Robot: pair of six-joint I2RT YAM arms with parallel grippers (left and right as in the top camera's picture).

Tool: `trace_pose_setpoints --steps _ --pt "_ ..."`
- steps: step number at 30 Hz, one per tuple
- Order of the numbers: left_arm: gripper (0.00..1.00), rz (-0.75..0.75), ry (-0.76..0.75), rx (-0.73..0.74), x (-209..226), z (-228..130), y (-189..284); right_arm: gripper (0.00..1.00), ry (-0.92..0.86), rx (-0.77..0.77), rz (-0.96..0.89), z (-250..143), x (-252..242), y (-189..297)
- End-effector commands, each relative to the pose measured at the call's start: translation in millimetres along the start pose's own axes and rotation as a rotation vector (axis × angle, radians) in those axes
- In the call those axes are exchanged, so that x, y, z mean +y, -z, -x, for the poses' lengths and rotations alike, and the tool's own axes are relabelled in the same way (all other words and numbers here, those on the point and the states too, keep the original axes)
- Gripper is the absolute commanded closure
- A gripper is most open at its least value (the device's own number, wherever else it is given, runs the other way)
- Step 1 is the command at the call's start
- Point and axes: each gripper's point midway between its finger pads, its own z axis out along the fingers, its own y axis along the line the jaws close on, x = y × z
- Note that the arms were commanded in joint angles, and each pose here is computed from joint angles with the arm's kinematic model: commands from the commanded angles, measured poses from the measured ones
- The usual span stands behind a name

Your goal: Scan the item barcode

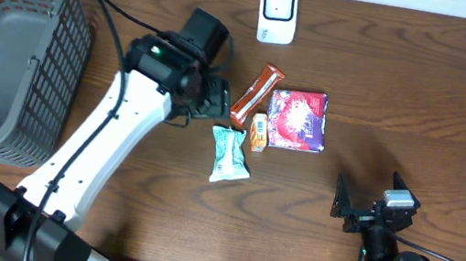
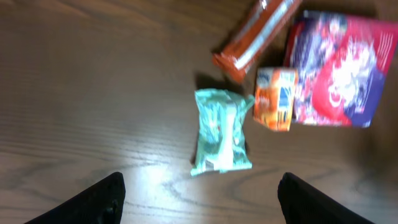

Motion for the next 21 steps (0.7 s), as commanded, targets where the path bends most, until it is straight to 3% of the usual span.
trace_pose_setpoints --steps 1,4,8,15,16,21 --pt "0.21 -0.007 -0.077 0.039 -12.6 -16.0 -9.4 0.01 0.003 0.004 -0.011 -1.3 -2.4 0.1" --pt "0.21 -0.009 -0.110 0.020 -22.0 -17.5 -10.7 0.01 0.003 0.004 -0.011 -1.3 -2.4 0.1" --pt "0.21 0.122 -0.112 -0.059 -0.8 -3.7 -9.2 0.01 0.003 0.004 -0.011 -1.3 -2.4 0.1" --pt "0.21 0.309 0.051 -0.048 57.4 -0.8 -0.6 0.01 0.003 0.004 -0.011 -1.3 -2.4 0.1" --pt "0.02 0.322 0.064 -0.033 63.8 -2.7 0.5 0.01 0.003 0.004 -0.011 -1.3 -2.4 0.1" --pt "0.02 0.359 0.081 0.016 77.0 -12.4 3.8 0.01 0.003 0.004 -0.011 -1.3 -2.4 0.1"
